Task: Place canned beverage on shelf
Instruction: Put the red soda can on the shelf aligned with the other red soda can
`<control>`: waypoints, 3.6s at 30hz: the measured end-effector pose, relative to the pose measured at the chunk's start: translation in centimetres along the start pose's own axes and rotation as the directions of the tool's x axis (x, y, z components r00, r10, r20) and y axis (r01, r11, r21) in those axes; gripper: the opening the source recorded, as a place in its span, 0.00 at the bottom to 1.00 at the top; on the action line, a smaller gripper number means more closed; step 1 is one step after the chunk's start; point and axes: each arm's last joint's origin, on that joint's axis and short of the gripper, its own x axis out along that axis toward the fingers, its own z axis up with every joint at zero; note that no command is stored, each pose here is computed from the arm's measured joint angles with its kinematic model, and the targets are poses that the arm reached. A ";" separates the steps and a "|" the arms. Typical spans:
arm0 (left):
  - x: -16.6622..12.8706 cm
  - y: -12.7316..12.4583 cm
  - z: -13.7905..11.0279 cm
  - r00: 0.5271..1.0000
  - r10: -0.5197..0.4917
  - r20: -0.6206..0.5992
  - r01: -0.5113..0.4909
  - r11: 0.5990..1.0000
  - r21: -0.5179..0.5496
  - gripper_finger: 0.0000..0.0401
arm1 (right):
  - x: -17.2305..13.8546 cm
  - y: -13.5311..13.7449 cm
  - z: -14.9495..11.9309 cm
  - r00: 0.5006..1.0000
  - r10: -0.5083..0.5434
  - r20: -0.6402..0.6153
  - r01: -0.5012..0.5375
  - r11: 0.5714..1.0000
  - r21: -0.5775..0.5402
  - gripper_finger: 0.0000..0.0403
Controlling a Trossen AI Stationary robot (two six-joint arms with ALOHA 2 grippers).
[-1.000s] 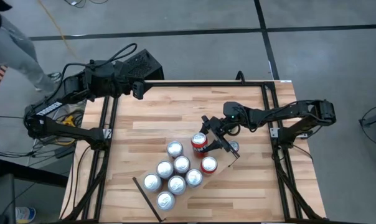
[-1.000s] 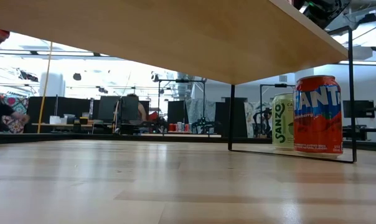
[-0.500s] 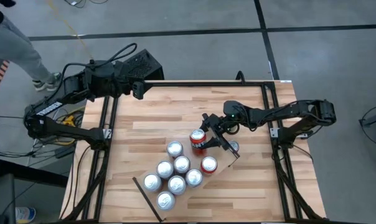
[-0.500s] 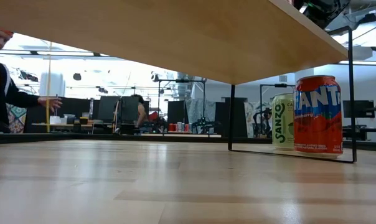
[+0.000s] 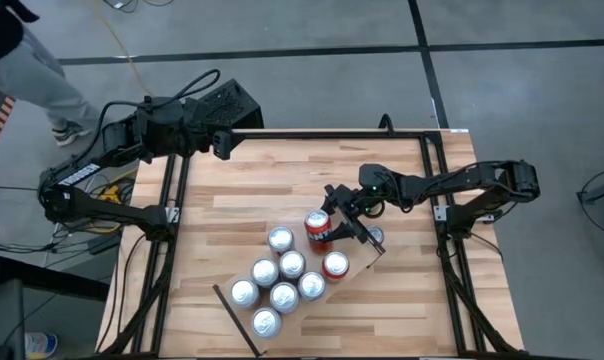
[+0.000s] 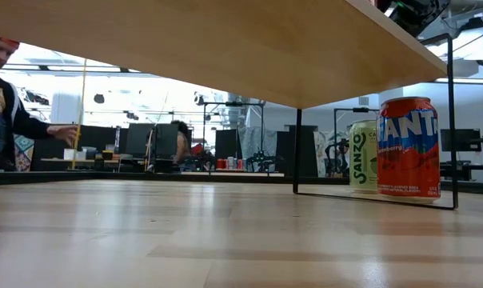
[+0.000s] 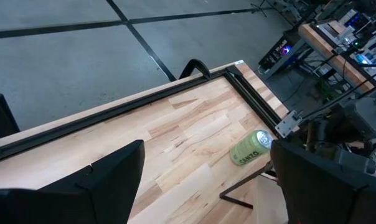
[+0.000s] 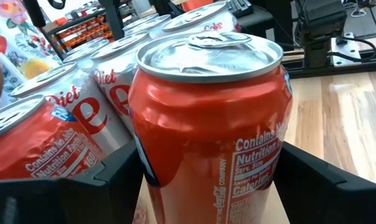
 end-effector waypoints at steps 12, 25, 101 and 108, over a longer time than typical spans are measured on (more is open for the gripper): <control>0.0 0.0 0.0 1.000 0.000 0.000 0.000 1.000 0.000 0.83 | -0.1 0.0 0.0 1.000 0.020 0.002 -0.020 1.000 0.000 0.76; 0.0 0.0 0.0 1.000 0.000 0.000 0.000 1.000 0.000 0.83 | -0.2 -0.3 0.1 1.000 -0.002 0.005 0.002 0.998 0.063 0.76; 0.0 0.0 0.0 1.000 0.000 0.000 0.000 1.000 0.000 0.83 | -0.4 -0.4 0.5 0.999 0.013 0.037 -0.007 0.987 -0.160 0.77; 0.0 0.0 0.0 1.000 0.000 0.000 0.000 1.000 0.000 0.83 | -0.3 -0.3 0.5 0.999 0.014 0.039 -0.007 0.986 -0.165 0.77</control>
